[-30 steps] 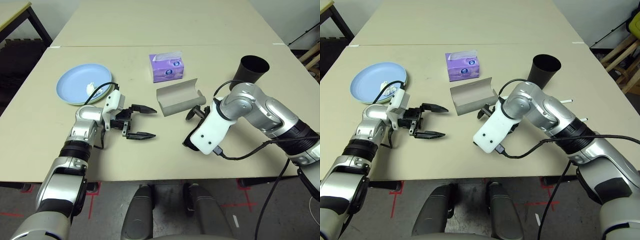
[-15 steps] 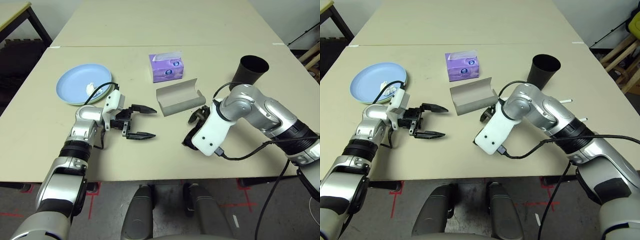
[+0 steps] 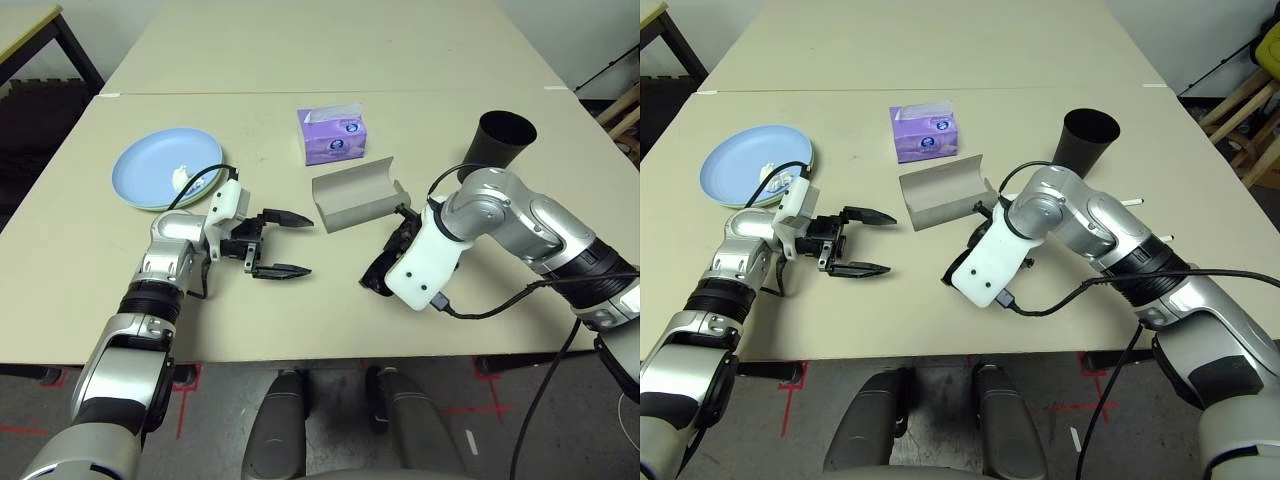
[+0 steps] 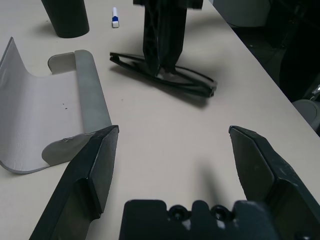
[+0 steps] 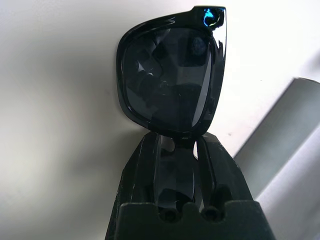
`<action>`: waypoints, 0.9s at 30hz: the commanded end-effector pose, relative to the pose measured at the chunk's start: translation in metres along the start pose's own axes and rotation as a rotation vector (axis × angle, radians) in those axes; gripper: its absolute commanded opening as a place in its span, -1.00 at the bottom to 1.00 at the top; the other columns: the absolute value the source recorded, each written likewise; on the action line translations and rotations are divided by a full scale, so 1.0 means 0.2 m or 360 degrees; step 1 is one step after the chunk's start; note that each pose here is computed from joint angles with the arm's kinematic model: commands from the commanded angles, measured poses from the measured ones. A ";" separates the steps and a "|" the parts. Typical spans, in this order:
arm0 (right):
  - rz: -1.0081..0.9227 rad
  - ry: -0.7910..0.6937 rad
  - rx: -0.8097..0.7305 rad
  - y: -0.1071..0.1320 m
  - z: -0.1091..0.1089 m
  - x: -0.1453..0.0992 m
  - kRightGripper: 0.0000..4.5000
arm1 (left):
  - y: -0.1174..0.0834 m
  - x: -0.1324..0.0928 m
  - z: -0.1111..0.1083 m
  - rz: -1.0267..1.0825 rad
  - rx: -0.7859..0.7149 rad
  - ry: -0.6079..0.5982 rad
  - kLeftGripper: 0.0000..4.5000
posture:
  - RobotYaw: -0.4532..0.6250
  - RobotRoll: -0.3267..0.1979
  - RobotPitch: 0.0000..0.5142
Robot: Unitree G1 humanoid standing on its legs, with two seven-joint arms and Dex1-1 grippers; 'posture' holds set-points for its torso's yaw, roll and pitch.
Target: Organize and tidy the items on the table.
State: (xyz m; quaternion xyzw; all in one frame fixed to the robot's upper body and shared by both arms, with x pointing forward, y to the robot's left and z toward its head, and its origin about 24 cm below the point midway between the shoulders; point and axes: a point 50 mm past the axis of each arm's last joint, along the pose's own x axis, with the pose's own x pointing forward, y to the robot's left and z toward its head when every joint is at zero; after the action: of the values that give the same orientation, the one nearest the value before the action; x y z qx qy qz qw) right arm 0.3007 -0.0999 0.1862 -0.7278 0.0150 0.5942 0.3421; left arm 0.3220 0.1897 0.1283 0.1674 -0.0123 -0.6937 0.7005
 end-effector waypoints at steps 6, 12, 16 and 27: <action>-0.0012 0.0032 0.0097 -0.10 -0.04 -0.25 -0.50 | 0.00 0.01 -0.01 -0.0034 0.0000 0.0018 1.00 | 0.01 0.25 -0.31; -0.0116 -0.0001 0.0297 -0.23 0.00 -0.28 -0.50 | 0.01 0.01 0.00 -0.0022 0.0003 0.0013 1.00 | 0.01 0.25 -0.32; -0.0231 0.0010 0.0471 -0.33 -0.02 -0.25 -0.50 | 0.02 -0.01 0.00 0.0013 -0.0002 0.0014 1.00 | 0.02 0.25 -0.31; -0.0264 0.0033 0.0652 -0.33 -0.09 -0.16 -0.50 | 0.02 -0.07 0.01 0.0112 0.0003 0.0050 1.00 | 0.05 0.25 -0.30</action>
State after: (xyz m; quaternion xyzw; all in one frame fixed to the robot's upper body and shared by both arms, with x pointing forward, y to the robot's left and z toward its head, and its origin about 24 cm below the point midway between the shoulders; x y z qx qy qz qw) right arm 0.3335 -0.0725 0.2541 -0.6472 0.0699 0.5397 0.5338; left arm 0.3267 0.1992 0.1344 0.1721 -0.0137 -0.6688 0.7231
